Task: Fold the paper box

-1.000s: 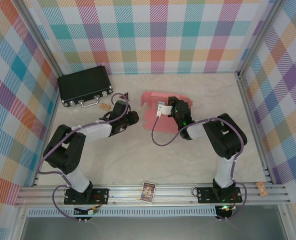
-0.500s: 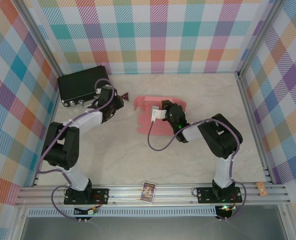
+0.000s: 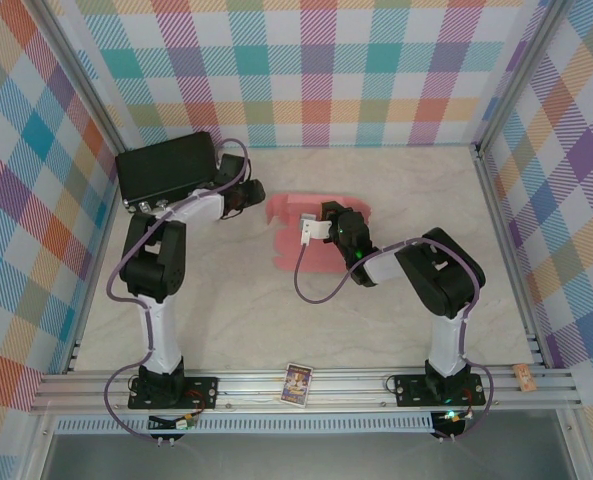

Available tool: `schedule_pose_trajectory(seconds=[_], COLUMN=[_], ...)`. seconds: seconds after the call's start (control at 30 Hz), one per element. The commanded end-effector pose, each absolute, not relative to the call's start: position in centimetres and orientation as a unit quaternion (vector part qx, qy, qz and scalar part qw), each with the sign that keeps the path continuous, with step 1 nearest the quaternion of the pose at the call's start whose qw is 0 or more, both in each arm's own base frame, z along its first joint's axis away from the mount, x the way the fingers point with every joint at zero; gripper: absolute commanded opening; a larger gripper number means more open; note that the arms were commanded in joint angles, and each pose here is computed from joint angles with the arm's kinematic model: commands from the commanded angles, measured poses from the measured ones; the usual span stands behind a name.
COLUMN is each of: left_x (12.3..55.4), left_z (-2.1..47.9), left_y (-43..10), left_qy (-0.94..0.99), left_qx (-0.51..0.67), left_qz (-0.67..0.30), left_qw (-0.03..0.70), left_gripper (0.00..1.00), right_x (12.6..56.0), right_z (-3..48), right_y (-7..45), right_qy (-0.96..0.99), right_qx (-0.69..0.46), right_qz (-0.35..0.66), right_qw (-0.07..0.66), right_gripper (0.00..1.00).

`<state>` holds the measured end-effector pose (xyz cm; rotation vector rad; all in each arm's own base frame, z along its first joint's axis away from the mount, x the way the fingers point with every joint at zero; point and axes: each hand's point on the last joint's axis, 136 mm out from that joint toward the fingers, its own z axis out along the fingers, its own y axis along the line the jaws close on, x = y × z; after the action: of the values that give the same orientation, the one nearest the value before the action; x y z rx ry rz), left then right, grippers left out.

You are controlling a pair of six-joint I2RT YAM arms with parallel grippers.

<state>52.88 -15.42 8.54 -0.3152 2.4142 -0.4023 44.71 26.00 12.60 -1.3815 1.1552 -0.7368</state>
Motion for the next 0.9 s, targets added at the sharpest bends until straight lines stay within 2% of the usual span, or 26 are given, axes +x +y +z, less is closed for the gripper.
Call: schedule_pose_trajectory(seconds=[0.0, 0.1, 0.37, 0.77, 0.87], left_x=[51.9, 51.0, 49.0, 48.4, 48.6], left_z=[7.1, 6.4, 6.9, 8.6, 8.7], left_y=[-16.8, -17.6, -19.0, -20.3, -19.3], left_qy=[0.939, 0.946, 0.944, 0.931, 0.934], left_qx=[-0.086, -0.073, -0.045, -0.027, -0.047], left_qz=[-0.18, -0.194, -0.227, -0.266, -0.244], left_qw=[0.279, 0.251, 0.235, 0.249, 0.258], left_gripper=[0.43, 0.43, 0.42, 0.41, 0.41], right_x=[45.0, 45.1, 45.6, 45.7, 45.8], right_z=[13.3, 13.4, 13.4, 13.1, 13.2], right_y=[26.7, 26.8, 26.8, 26.7, 26.7], right_qy=[0.487, 0.487, 0.489, 0.491, 0.491], right_qx=[-0.575, -0.574, -0.573, -0.572, -0.571], right_qz=[-0.311, -0.313, -0.318, -0.32, -0.322], right_qw=[0.579, 0.579, 0.576, 0.574, 0.574], right_gripper=[0.0, 0.0, 0.0, 0.0, 0.0])
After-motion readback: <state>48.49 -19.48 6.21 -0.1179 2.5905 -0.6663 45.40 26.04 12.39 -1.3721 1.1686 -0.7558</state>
